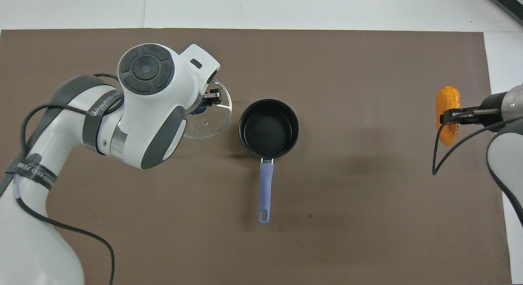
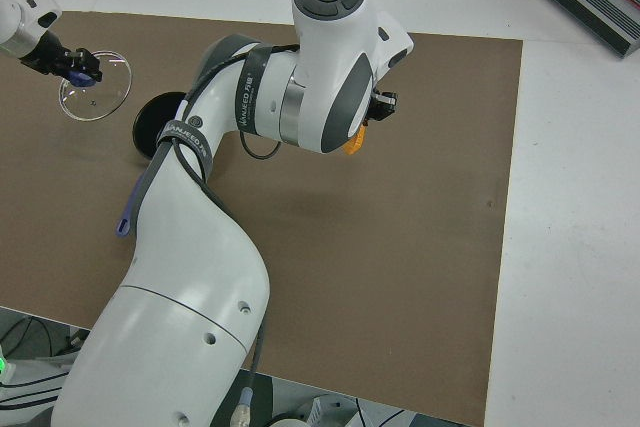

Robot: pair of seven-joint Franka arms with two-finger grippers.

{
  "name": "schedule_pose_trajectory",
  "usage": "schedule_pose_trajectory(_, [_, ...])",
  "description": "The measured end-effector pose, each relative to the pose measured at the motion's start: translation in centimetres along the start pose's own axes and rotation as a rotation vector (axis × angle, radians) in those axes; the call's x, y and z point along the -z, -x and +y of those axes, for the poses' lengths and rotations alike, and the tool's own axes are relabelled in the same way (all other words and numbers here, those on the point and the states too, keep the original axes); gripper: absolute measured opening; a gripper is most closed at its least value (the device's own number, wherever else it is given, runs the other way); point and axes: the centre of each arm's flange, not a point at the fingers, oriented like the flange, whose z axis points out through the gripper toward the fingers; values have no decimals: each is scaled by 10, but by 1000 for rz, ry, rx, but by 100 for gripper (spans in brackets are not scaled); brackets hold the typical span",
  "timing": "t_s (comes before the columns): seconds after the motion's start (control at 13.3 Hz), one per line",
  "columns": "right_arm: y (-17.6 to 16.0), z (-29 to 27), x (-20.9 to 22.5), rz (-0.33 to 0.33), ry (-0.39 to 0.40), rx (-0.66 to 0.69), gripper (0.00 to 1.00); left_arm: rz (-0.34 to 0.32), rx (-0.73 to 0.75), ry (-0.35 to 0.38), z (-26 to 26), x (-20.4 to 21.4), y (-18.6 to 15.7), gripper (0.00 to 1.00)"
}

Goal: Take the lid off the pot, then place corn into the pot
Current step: 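Set the lid down with the left gripper while the right gripper lifts corn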

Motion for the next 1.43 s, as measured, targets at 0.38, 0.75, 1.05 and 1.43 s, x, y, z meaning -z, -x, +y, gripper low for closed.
schedule_pose_trajectory(0.38, [-4,-116,-12,-15,-21,-56,33,-42,-31,-29,-105,-35,-12,66])
schedule_pose_trajectory(0.75, [-10,-230,-41,-38,-41,-96,33,-92,-66,-36,-198,-71,1,66])
schedule_pose_trajectory(1.05, [-7,-294,-81,-30,-57,-93,33,-107,-82,-29,-259,-112,18,66])
schedule_pose_trajectory(1.43, [-5,-362,-95,-15,-67,-66,33,-103,-129,-20,-287,-118,24,98])
